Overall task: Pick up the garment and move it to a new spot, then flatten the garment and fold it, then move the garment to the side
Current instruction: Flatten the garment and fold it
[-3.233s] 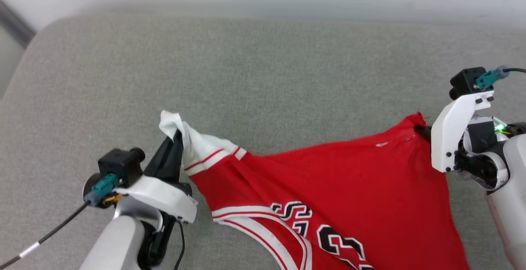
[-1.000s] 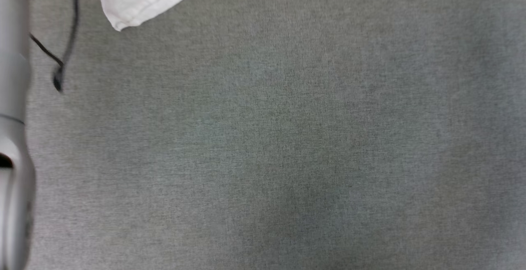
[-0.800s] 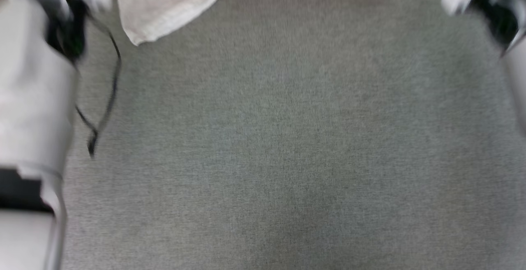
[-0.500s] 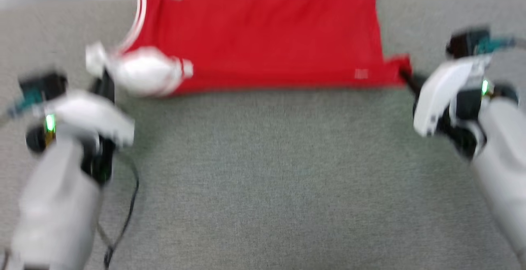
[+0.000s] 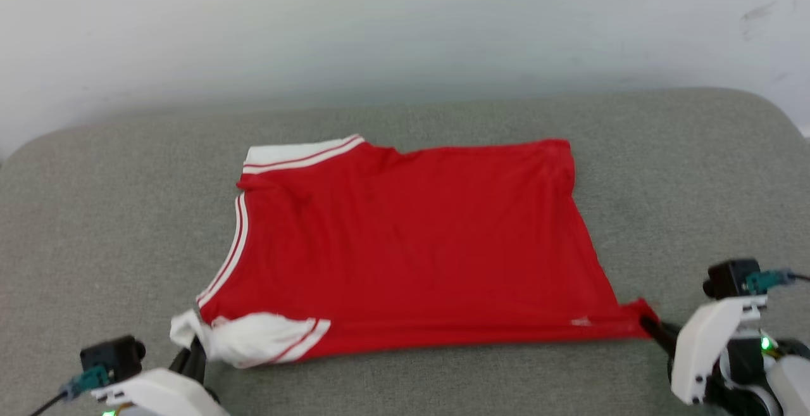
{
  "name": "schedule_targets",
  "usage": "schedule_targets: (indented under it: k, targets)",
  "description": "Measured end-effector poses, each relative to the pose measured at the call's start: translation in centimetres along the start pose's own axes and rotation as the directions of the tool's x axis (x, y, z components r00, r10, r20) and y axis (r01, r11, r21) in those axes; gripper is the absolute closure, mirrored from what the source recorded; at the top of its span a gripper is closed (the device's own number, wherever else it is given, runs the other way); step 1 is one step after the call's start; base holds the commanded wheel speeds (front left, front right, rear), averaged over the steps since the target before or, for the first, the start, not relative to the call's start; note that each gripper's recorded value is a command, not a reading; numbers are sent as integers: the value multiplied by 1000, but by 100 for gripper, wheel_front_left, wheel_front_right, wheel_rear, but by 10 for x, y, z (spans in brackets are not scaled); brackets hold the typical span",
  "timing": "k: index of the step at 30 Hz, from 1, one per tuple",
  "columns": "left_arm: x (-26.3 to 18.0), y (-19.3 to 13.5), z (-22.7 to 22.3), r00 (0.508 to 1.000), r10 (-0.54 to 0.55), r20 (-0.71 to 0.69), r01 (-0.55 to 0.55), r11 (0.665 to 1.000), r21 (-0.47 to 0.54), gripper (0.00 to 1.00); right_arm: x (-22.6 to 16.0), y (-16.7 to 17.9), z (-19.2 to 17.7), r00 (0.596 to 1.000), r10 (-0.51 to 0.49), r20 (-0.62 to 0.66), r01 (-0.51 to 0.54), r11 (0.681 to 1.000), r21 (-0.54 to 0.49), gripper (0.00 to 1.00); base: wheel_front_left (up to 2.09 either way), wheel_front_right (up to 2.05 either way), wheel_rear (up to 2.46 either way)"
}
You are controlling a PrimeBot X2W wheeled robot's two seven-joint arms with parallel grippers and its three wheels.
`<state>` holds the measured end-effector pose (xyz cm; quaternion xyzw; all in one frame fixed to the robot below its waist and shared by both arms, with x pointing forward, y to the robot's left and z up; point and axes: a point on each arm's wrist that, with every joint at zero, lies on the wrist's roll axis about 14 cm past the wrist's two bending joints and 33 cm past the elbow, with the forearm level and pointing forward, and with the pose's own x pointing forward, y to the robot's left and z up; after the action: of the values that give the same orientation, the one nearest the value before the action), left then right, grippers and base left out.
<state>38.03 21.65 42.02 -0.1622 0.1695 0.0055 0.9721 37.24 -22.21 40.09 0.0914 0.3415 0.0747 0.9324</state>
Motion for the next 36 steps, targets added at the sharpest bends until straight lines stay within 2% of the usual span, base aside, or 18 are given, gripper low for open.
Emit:
schedule_targets:
  k: [8, 15, 23, 30, 35, 36]
  targets:
    - [-51, -11, -8, 997, 15, -70, -17, 999, -36, 100, -41, -7, -42, 997, -28, -77, 30, 999, 36, 100, 0, 0, 0]
    - [-46, -27, 15, 999, -27, -46, 25, 999, -25, 100, -47, 8, -10, 999, -36, 9, 36, 998, 58, 100, 0, 0, 0]
    - [5, -42, 35, 995, -90, -44, 90, 996, 6, 100, -13, 23, 28, 999, -21, 34, 19, 999, 40, 100, 0, 0, 0]
    - [39, -35, 20, 993, -81, -88, 78, 996, -32, 100, 26, 23, 38, 1000, -13, 18, 12, 999, 44, 100, 0, 0, 0]
    - [52, -28, -3, 987, -67, -149, 59, 996, -60, 100, 47, 24, 32, 1000, -5, -11, 5, 999, 35, 100, 0, 0, 0]
    - [54, -28, -8, 984, -69, -163, 59, 996, -66, 100, 50, 24, 30, 1000, -5, -15, 6, 999, 34, 85, 0, 0, 0]
